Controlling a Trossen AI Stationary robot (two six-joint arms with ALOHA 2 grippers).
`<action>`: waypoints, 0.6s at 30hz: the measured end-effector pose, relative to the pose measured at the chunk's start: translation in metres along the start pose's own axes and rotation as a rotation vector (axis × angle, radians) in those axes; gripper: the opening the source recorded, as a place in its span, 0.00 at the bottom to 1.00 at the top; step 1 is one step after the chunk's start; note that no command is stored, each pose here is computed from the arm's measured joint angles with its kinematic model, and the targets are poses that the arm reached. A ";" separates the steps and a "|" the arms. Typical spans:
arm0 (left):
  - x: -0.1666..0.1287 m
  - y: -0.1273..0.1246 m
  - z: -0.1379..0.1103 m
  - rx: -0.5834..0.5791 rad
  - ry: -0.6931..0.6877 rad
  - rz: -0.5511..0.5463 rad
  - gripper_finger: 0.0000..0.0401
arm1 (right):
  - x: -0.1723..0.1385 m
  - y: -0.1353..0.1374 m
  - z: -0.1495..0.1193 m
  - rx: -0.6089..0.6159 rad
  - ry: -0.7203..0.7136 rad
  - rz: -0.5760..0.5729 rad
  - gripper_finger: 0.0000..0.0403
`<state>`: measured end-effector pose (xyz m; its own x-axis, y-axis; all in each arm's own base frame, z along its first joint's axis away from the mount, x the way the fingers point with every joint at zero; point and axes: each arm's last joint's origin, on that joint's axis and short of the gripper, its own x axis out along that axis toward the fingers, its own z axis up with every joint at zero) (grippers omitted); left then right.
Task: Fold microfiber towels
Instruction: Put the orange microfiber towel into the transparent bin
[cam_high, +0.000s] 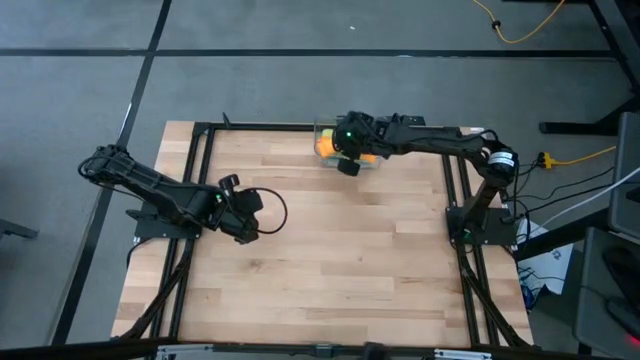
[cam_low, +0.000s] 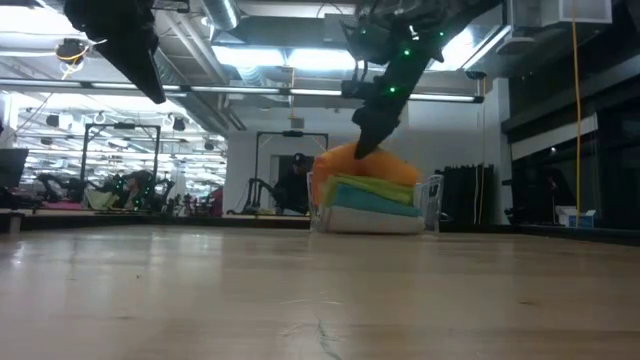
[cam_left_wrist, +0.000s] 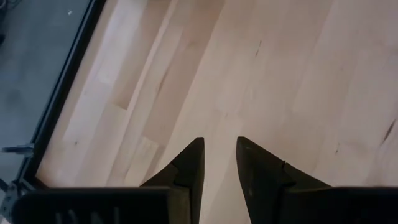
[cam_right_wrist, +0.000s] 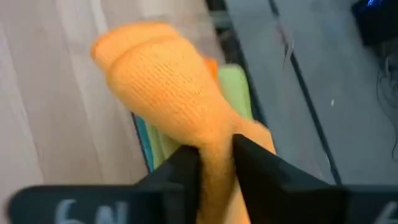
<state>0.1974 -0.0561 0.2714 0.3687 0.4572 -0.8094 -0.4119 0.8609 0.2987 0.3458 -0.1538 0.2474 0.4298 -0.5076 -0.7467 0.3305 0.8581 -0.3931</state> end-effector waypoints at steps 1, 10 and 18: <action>0.000 0.000 0.001 -0.004 -0.007 -0.002 0.21 | 0.000 0.000 -0.002 0.007 0.020 0.004 0.26; 0.000 -0.002 0.003 -0.022 -0.025 -0.023 0.21 | -0.020 0.003 0.002 0.040 0.065 0.139 0.49; 0.000 -0.003 0.004 -0.040 -0.037 -0.034 0.21 | -0.069 0.001 0.031 0.067 0.093 0.185 0.52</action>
<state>0.2023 -0.0581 0.2727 0.4130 0.4363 -0.7994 -0.4313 0.8668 0.2502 0.3424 -0.1208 0.3148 0.4098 -0.3297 -0.8505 0.3096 0.9273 -0.2103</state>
